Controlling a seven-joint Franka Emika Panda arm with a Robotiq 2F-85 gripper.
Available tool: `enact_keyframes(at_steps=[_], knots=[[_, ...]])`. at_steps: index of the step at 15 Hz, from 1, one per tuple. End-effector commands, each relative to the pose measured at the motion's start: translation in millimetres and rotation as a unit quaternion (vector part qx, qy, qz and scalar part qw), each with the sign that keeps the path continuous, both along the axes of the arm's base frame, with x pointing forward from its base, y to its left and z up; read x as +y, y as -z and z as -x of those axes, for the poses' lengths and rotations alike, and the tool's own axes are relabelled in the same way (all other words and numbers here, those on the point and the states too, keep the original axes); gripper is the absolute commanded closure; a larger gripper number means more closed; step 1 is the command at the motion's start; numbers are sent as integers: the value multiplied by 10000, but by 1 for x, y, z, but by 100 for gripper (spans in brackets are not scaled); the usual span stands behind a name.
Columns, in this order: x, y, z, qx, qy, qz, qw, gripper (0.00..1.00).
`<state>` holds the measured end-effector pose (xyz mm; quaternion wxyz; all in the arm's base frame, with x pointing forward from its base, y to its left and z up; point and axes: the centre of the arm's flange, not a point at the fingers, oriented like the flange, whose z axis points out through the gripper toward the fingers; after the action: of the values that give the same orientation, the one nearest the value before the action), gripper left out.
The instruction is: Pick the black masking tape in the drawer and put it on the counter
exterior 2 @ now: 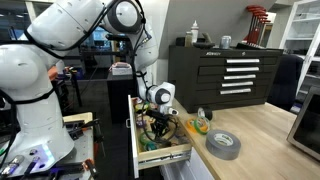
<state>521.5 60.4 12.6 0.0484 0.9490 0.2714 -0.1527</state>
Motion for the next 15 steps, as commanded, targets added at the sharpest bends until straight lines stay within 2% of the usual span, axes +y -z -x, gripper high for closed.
enact_keyframes(at_steps=[1,6,11,15], knots=[[-1,-36,3,-33,39,291,9996,97],[-2,-72,-8,-4,307,278,9991,96],[-14,-129,-8,93,998,60,9949,97],[-29,-171,-9,-135,1504,-136,9884,97]])
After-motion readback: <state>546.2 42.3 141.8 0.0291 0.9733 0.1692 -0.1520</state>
